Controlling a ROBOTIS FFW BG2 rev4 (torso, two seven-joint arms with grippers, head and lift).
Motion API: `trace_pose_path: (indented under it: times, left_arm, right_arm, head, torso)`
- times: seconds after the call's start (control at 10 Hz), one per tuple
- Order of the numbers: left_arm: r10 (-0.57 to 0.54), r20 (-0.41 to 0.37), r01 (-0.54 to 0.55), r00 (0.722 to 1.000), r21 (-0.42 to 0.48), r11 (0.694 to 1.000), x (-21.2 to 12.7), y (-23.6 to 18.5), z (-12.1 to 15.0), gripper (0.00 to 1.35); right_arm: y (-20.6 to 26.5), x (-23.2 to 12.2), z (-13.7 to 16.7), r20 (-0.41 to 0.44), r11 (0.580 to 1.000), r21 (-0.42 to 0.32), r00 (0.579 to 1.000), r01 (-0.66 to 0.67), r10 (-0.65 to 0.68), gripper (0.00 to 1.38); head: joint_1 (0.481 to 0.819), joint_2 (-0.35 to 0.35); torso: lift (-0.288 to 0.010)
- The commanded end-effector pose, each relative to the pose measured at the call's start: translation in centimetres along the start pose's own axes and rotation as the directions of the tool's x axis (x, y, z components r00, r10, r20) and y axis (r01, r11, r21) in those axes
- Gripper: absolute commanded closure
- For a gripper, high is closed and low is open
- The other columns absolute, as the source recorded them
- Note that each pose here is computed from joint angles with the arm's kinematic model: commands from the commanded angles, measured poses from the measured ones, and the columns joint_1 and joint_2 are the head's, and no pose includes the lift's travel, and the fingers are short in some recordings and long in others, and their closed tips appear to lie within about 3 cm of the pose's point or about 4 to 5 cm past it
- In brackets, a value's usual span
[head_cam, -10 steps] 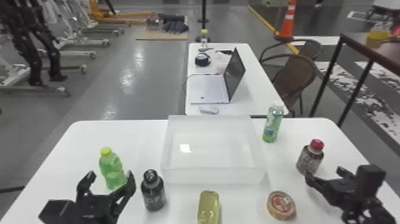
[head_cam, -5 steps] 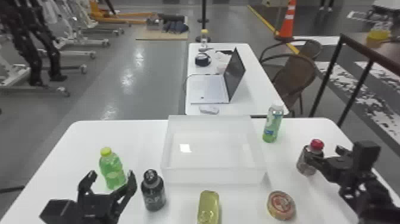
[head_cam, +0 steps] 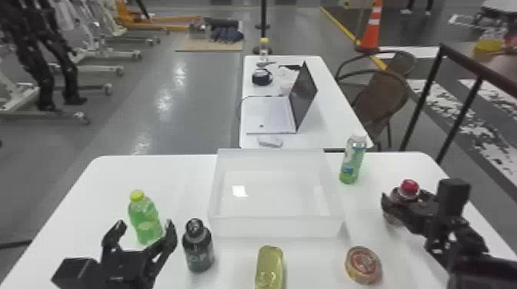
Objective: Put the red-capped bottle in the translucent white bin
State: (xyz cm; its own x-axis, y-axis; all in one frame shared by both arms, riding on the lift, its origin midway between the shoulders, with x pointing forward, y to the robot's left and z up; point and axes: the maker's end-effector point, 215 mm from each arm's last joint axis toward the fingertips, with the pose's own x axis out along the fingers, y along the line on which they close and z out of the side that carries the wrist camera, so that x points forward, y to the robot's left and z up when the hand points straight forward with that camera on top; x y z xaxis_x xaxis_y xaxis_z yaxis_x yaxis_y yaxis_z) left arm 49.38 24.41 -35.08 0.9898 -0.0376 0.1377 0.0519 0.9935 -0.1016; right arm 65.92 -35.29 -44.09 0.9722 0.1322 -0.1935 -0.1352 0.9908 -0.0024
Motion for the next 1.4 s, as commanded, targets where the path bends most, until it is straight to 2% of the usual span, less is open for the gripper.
trace_pose_path:
  times: [0.0,0.1,0.2,0.3,0.5,0.7,0.8,1.1,1.3]
  left_arm:
    - [0.003,0.000,-0.003,1.000,-0.009,1.000,0.0,0.0,-0.1,0.23]
    - [0.003,-0.002,-0.003,1.000,-0.009,1.000,-0.1,0.0,-0.2,0.23]
    - [0.004,-0.003,-0.004,1.000,-0.012,1.000,-0.1,0.0,-0.3,0.23]
    - [0.003,-0.004,-0.003,1.000,-0.013,1.000,-0.1,-0.1,-0.4,0.23]
    - [0.006,-0.007,-0.006,1.000,-0.017,1.000,-0.2,0.1,-0.5,0.23]
    - [0.005,-0.010,-0.005,1.000,-0.019,1.000,-0.1,0.0,-0.6,0.23]
    - [0.004,-0.016,-0.004,1.000,-0.022,1.000,-0.1,-0.1,-0.8,0.23]
    - [-0.002,-0.026,0.001,1.000,-0.033,0.999,0.1,-0.5,-1.1,0.23]
    - [-0.008,-0.028,0.007,1.000,-0.038,0.999,0.3,-0.9,-1.2,0.23]
  right_arm:
    - [0.1,0.2,-0.9,-0.023,1.000,0.015,1.000,-0.002,0.002,0.42]
    - [-0.1,0.2,-1.0,-0.023,0.999,0.033,1.000,0.000,0.001,0.72]
    - [0.2,0.2,-1.4,-0.029,0.997,0.083,1.000,0.004,-0.002,1.38]
    - [0.4,0.1,-1.1,-0.004,0.993,0.117,1.000,0.021,-0.021,1.32]
    - [1.7,0.5,0.8,0.027,0.992,0.125,1.000,-0.007,0.004,1.29]
    - [4.0,0.6,5.8,0.088,0.990,0.138,0.996,-0.039,0.027,1.29]
    - [5.6,1.1,7.7,0.113,0.982,0.167,0.991,-0.088,0.070,1.29]
    - [10.4,2.9,11.8,0.147,0.959,0.199,0.974,-0.200,0.173,1.29]
    - [14.0,4.7,13.0,0.158,0.941,0.216,0.961,-0.259,0.228,1.29]
  head:
    - [0.549,0.000]
    - [0.549,0.000]
    - [0.549,0.000]
    - [0.549,0.000]
    - [0.549,0.000]
    - [0.549,0.000]
    - [0.549,0.000]
    - [0.549,0.000]
    - [0.549,0.000]
  torso:
    - [-0.100]
    - [-0.100]
    - [-0.100]
    - [-0.100]
    - [-0.100]
    - [-0.100]
    - [-0.100]
    - [-0.100]
    - [-0.100]
